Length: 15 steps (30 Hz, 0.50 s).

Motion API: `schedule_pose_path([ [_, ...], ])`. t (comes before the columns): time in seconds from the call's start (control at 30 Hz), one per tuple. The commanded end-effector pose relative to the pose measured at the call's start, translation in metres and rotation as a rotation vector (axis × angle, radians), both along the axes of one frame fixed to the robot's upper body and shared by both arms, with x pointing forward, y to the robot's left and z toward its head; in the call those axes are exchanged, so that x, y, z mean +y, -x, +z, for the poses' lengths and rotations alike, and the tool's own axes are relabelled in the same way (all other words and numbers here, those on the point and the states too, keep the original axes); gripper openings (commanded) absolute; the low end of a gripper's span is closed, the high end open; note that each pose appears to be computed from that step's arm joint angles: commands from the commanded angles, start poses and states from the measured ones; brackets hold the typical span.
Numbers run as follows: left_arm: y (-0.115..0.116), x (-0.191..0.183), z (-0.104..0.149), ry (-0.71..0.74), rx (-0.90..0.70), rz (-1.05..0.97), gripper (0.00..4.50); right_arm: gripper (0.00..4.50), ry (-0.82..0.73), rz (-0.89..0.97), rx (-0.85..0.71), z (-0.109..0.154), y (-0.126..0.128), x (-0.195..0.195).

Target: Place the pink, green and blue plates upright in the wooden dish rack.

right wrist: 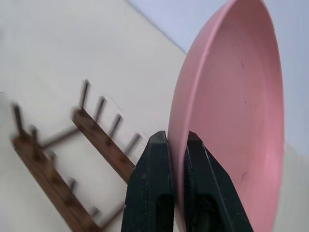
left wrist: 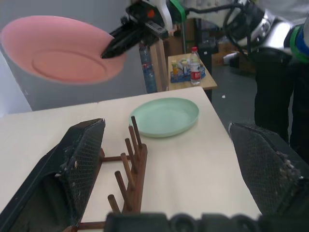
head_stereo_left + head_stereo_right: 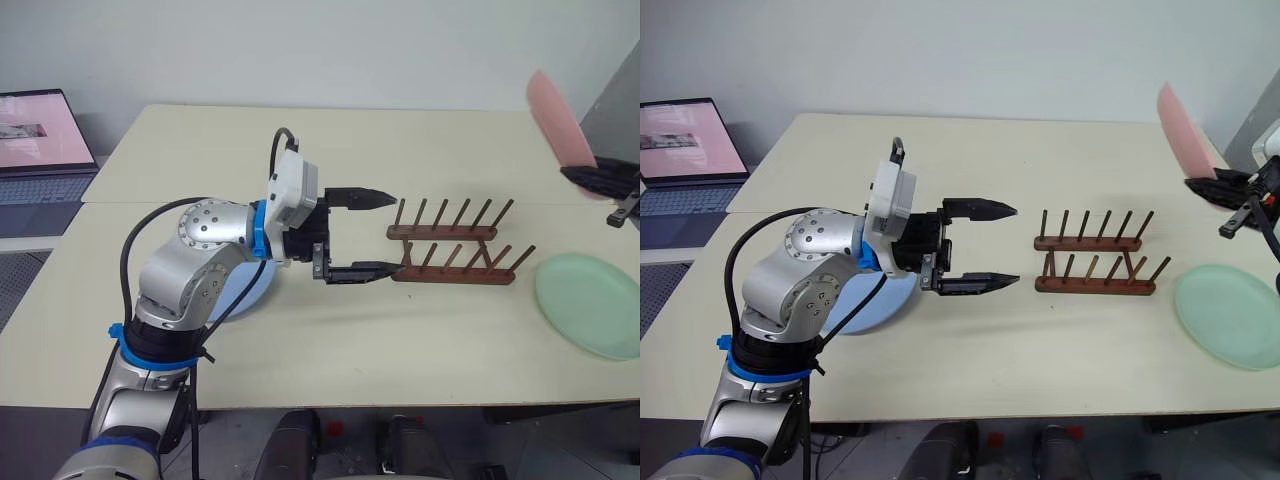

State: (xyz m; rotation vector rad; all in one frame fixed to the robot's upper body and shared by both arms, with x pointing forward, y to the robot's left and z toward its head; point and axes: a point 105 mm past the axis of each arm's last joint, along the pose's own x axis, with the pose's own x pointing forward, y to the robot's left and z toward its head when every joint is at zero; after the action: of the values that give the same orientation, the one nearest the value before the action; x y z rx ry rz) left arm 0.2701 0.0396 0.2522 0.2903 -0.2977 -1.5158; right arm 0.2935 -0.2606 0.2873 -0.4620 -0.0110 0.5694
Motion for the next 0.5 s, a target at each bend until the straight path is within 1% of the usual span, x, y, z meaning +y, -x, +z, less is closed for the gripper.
schedule_pose_path([
  [0.03,0.004,-0.003,0.011,0.022,-0.037,-0.023,4.50,0.01,-0.210,0.003,-0.053,0.017,0.016,0.007],
  [0.13,0.005,-0.004,0.012,0.018,-0.038,-0.033,4.50,0.01,-0.363,0.031,-0.005,0.008,0.022,0.015],
  [0.3,0.006,-0.009,0.013,0.017,-0.037,-0.055,4.50,0.01,-0.539,0.043,0.084,-0.005,0.024,0.016],
  [0.4,0.007,-0.013,0.012,0.015,-0.036,-0.072,4.50,0.01,-0.575,0.019,0.125,-0.014,0.021,0.010],
  [0.5,0.008,-0.015,0.010,0.011,-0.036,-0.085,4.50,0.01,-0.603,0.019,0.154,-0.017,0.018,0.006],
])
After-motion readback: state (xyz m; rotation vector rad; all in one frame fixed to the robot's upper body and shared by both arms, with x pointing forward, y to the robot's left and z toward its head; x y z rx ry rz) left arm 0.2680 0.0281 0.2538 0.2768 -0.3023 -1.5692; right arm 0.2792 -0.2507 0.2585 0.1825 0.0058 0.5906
